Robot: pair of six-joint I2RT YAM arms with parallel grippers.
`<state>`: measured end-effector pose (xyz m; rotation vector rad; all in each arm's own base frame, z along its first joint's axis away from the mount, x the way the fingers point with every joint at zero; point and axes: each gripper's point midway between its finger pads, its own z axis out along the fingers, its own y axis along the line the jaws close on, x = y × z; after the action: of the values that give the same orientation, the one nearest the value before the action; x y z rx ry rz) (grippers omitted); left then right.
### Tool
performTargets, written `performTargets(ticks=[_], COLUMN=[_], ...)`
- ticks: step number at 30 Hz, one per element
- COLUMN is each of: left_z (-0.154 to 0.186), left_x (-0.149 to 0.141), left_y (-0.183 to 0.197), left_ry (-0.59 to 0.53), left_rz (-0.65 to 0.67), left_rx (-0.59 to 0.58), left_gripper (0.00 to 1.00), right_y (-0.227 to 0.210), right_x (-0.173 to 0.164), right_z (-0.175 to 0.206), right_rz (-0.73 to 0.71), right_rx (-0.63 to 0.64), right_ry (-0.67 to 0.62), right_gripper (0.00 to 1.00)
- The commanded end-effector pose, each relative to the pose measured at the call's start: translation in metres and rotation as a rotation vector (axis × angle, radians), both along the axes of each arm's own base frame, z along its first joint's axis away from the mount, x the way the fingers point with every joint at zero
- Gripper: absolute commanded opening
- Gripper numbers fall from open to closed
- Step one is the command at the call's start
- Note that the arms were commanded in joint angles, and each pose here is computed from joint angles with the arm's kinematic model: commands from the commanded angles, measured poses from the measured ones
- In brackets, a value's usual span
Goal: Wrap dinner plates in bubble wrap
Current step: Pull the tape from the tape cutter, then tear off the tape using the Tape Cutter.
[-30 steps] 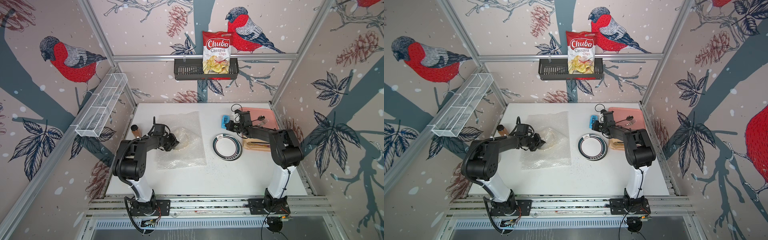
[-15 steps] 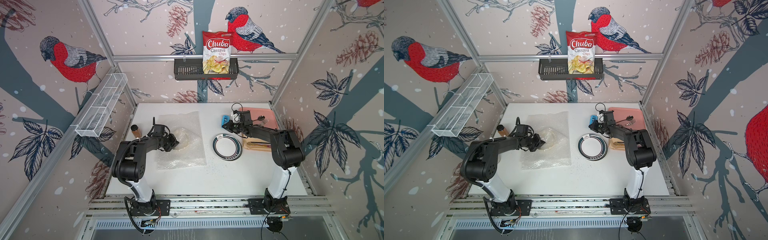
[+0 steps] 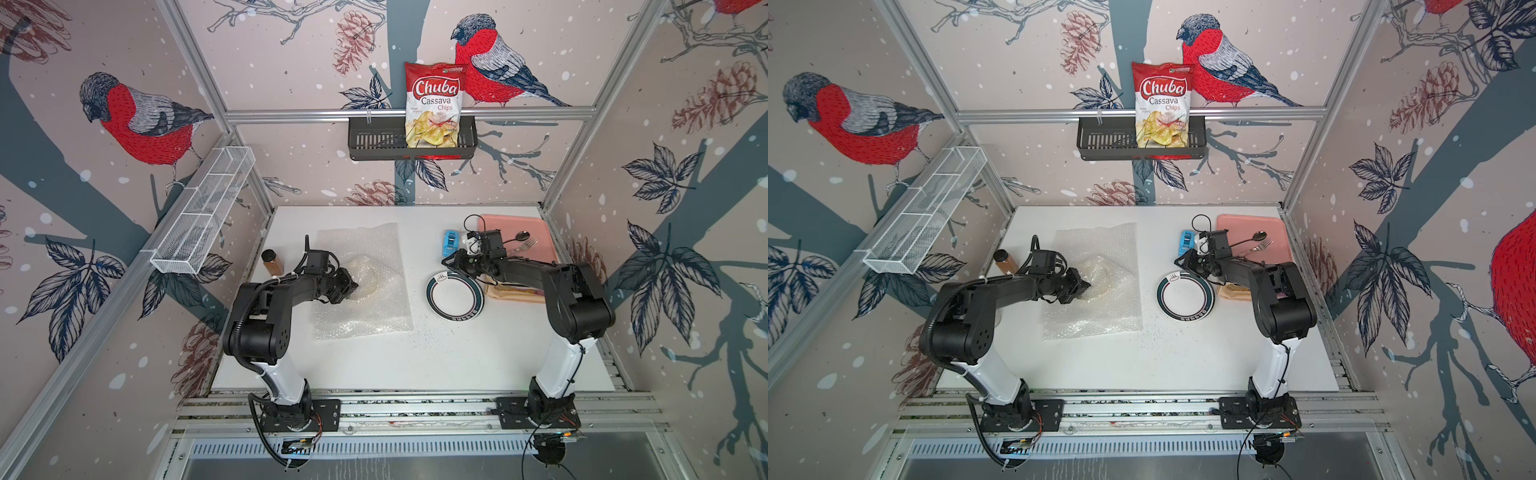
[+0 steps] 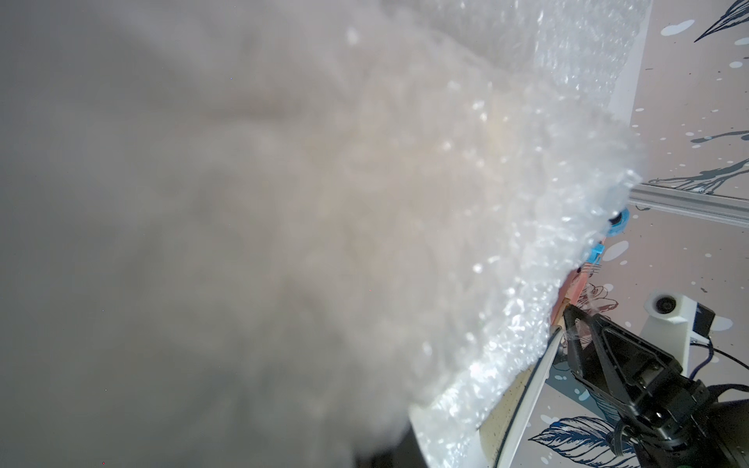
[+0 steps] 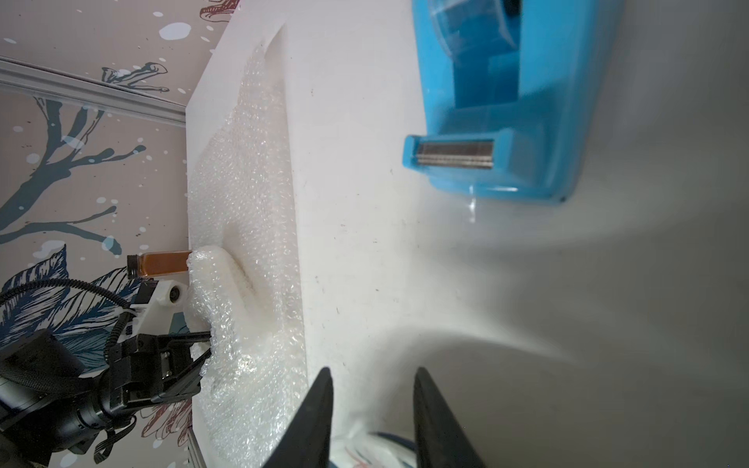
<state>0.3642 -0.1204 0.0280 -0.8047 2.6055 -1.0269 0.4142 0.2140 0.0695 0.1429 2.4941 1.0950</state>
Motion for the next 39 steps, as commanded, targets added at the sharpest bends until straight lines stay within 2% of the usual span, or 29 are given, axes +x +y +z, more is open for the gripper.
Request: performTargets(ticks=[1,3,7,13,19,26,36,39], left_z=[-0.023,-0.024,-0.026,-0.027,-0.026,-0.027,-0.028,-0.029], left_x=[-0.026,-0.026,-0.026,-0.025,-0.023,-0.023,-0.023,-0.022], left_y=[0.012,0.013,0.014,0.014,0.014,0.016,0.019,0.019], left_ry=[0.140,0.142,0.144,0.144,0.143,0.156,0.171,0.172], left_rz=[0.030,0.031,0.032,0.030,0.028,0.037,0.047,0.049], left_rx=[0.061,0.059,0.056,0.051,0.054,0.062,0.081,0.083], left_gripper=[0.00,0.00,0.00,0.00,0.00,0.00,0.00,0.00], right_y=[-0.006,-0.011,-0.016,-0.044,-0.052,-0.032,-0.009,-0.010], right_x=[-0.002,-0.007,-0.016,-0.020,0.018,0.056,0.060,0.059], right_z=[0.015,0.026,0.040,0.038,0.025,0.014,-0.012,-0.018], right_rz=[0.006,-0.001,-0.009,-0.060,-0.076,-0.052,-0.008,-0.014], right_rx=[-0.024,-0.018,-0.018,-0.139,-0.089,0.090,0.143,0.145], right_ry=[-0.036,-0.043,-0.036,-0.034,-0.100,-0.103,-0.047,-0.041], right_gripper=[0.44,0.48,0.50,0.51,0.52,0.52,0.52,0.49])
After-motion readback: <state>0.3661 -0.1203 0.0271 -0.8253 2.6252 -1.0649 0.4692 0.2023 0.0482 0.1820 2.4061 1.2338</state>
